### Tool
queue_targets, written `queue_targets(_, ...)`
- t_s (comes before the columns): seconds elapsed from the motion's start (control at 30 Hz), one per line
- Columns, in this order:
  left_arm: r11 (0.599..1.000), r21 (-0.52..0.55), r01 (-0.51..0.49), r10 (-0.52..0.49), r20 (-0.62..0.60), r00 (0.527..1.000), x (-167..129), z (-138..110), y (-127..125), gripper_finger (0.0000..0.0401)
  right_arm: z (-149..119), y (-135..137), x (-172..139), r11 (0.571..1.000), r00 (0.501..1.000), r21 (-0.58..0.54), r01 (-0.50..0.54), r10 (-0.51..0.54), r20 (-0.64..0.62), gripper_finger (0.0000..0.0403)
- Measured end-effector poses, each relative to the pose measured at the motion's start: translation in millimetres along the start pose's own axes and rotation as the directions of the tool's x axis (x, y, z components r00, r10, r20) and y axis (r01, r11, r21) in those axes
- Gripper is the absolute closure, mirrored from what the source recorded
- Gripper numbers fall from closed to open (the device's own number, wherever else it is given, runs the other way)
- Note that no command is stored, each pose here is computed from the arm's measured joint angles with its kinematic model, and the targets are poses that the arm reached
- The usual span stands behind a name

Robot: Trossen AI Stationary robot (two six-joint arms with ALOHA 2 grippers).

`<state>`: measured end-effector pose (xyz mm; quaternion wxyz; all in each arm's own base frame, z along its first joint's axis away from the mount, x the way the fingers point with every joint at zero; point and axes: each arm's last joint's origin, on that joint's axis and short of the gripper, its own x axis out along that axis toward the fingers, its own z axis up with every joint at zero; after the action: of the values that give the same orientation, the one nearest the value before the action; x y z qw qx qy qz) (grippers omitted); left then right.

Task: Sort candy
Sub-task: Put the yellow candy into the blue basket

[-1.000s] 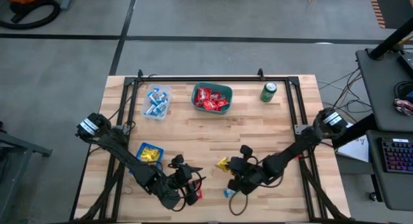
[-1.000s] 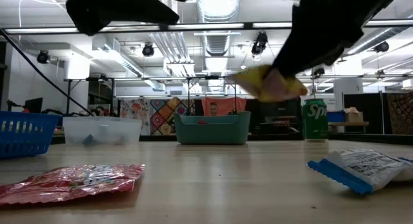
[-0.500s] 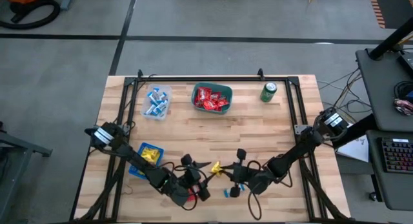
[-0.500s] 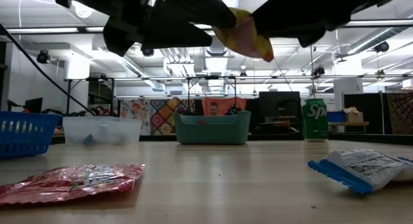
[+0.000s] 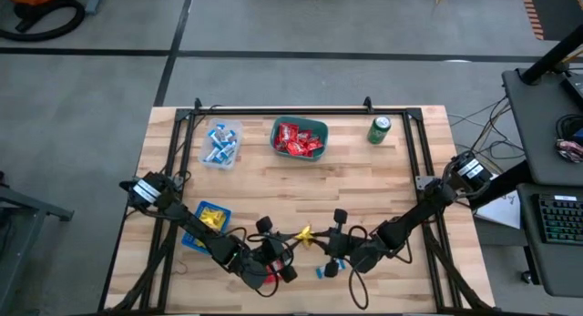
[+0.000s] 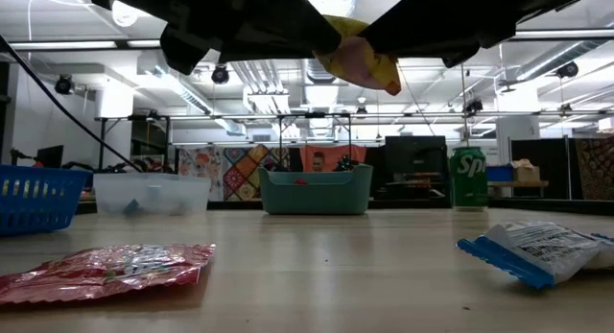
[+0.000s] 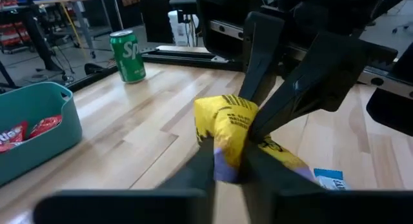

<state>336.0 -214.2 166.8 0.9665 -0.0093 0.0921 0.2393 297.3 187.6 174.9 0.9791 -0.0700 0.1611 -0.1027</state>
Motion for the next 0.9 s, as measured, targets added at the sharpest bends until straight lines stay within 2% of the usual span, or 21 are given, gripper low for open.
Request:
queue_targets(0.07,1.000,-0.001,0.000,0.000,0.000,1.000,0,0,0,0.0389,0,0,0,1.000,1.000,0.009,0.000,0.000,0.000,0.0356)
queue_targets(0.33,0.996,0.093,-0.001,0.005,-0.035,0.999,-8,22,-2,0.0399,10,-5,-2,0.997,1.000,0.077,0.000,0.000,0.003,0.0252)
queue_targets(0.47,0.987,0.161,-0.024,0.049,-0.151,0.987,-24,40,6,0.0400,17,-10,-9,0.994,1.000,0.109,-0.027,0.028,-0.006,0.0221)
queue_targets(0.57,0.979,0.202,-0.024,0.091,-0.329,0.940,-40,57,16,0.0401,22,-14,-15,0.989,0.999,0.143,-0.038,0.042,-0.024,0.0208)
queue_targets(0.63,0.978,0.208,-0.031,0.133,-0.496,0.858,-51,69,27,0.0401,22,-16,-16,0.988,0.999,0.152,-0.034,0.040,-0.037,0.0203)
queue_targets(0.73,0.964,0.252,-0.084,0.243,-0.710,0.661,-66,78,41,0.0401,21,-16,-16,0.988,0.998,0.150,-0.031,0.039,-0.047,0.0202)
queue_targets(0.8,0.949,0.285,-0.135,0.311,-0.776,0.548,-73,80,47,0.0401,20,-16,-15,0.988,0.998,0.151,-0.028,0.036,-0.048,0.0202)
queue_targets(0.9,0.942,0.297,-0.155,0.335,-0.850,0.407,-79,78,54,0.0401,18,-15,-13,0.989,0.998,0.144,-0.023,0.032,-0.056,0.0202)
